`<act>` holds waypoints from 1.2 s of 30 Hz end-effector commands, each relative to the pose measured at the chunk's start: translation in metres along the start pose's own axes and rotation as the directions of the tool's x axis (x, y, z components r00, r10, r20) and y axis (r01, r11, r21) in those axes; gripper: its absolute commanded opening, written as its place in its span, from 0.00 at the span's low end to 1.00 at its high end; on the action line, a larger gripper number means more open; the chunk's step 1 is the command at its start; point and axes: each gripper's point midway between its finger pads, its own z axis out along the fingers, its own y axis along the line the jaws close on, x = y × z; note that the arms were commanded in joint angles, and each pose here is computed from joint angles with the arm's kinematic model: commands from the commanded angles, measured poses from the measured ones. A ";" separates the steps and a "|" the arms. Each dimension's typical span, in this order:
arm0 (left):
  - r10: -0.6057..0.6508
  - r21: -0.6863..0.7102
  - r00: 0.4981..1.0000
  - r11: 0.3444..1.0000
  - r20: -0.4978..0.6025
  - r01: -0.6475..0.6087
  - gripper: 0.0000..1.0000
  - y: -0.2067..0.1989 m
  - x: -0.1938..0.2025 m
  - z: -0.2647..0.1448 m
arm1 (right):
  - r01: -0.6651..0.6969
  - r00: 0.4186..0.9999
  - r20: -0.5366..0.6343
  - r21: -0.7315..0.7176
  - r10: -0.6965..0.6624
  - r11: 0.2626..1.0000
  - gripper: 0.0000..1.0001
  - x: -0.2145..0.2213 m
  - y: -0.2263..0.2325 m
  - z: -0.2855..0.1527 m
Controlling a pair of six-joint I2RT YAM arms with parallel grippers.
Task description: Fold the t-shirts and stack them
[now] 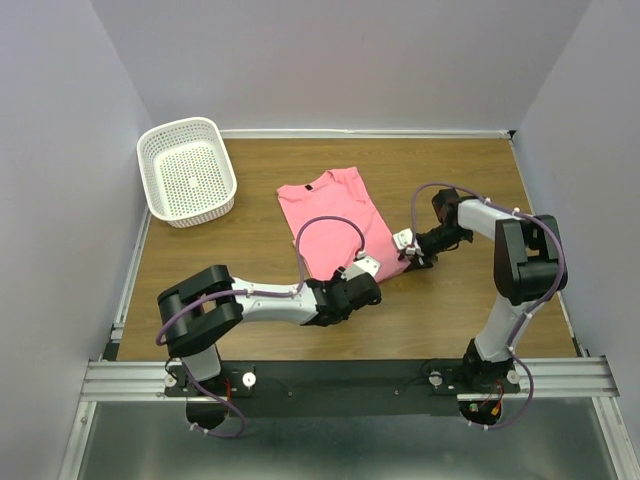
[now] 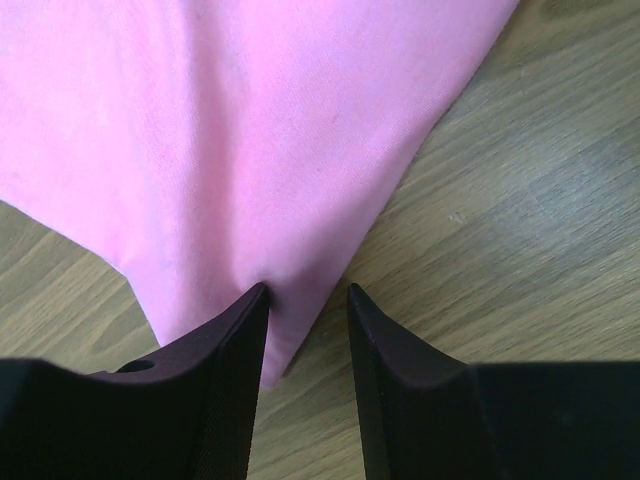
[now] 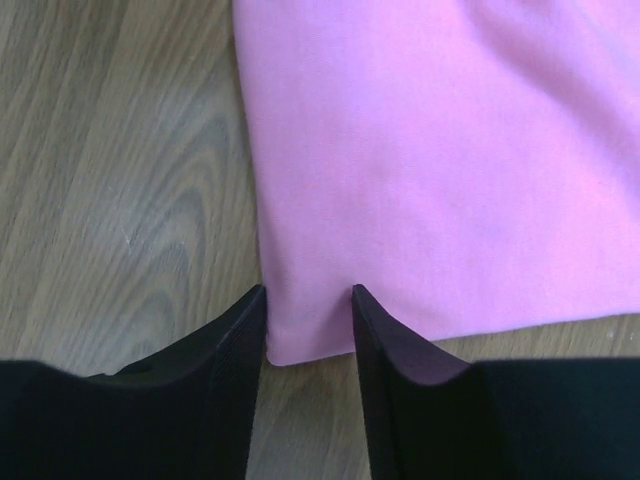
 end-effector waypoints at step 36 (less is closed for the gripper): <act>0.105 -0.103 0.938 0.984 -0.330 -0.147 0.42 0.014 0.097 0.012 | 0.015 0.995 -0.102 0.050 -0.009 0.999 0.01 0.019 -0.001 -0.017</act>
